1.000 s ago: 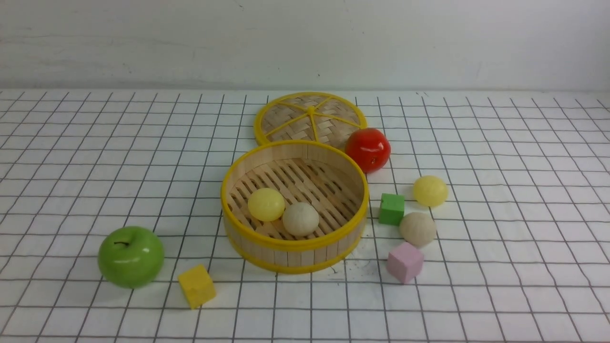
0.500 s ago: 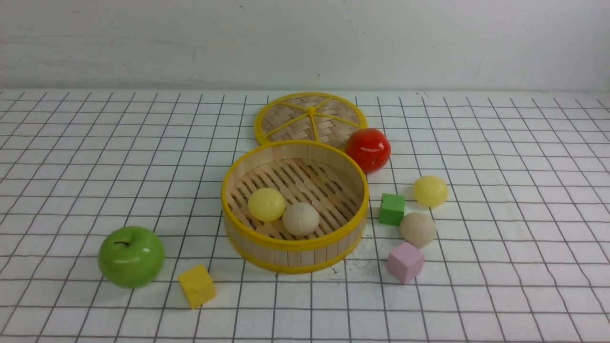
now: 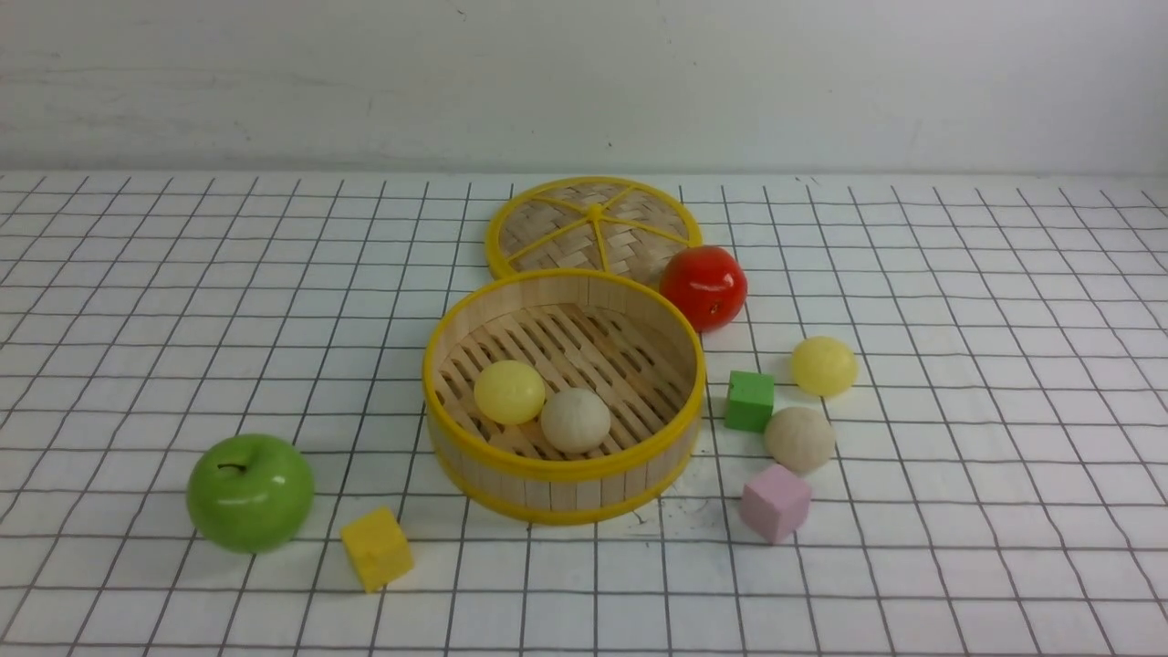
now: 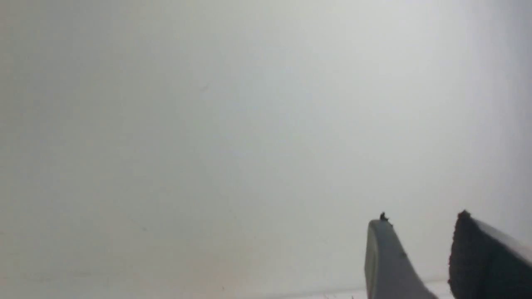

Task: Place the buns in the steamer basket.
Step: Use the right arm to grab a steamed stuffed bun

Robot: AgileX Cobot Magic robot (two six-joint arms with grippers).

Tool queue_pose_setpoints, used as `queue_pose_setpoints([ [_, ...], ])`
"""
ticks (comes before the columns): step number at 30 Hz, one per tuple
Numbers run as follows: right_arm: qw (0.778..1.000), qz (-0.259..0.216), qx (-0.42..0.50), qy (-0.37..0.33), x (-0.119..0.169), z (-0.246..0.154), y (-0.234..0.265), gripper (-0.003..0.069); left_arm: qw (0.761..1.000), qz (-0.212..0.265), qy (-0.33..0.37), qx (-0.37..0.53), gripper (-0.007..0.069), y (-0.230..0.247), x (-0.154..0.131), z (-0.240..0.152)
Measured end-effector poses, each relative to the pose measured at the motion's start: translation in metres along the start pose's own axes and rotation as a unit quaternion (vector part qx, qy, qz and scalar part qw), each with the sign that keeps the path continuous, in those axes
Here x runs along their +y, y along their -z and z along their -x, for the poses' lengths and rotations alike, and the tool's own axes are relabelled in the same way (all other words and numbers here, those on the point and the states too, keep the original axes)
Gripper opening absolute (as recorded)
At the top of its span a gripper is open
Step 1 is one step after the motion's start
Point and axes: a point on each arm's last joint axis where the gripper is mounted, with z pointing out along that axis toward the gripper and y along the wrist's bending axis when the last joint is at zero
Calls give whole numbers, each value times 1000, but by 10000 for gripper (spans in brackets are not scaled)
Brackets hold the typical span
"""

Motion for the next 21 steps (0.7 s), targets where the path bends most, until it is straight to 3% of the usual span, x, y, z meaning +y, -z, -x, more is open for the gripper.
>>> queue_pose_setpoints([
  [6,998,-11,31,-44,8,44,-23,239,1000,0,0,0,27,0,0,0],
  [13,972,-63,222,-34,18,96,-98,239,1000,1,0,1,29,0,0,0],
  [18,931,-102,350,15,9,79,-140,239,1000,1,0,1,29,0,0,0],
  [21,918,-107,379,41,4,61,-154,239,1000,1,0,1,34,0,0,0],
])
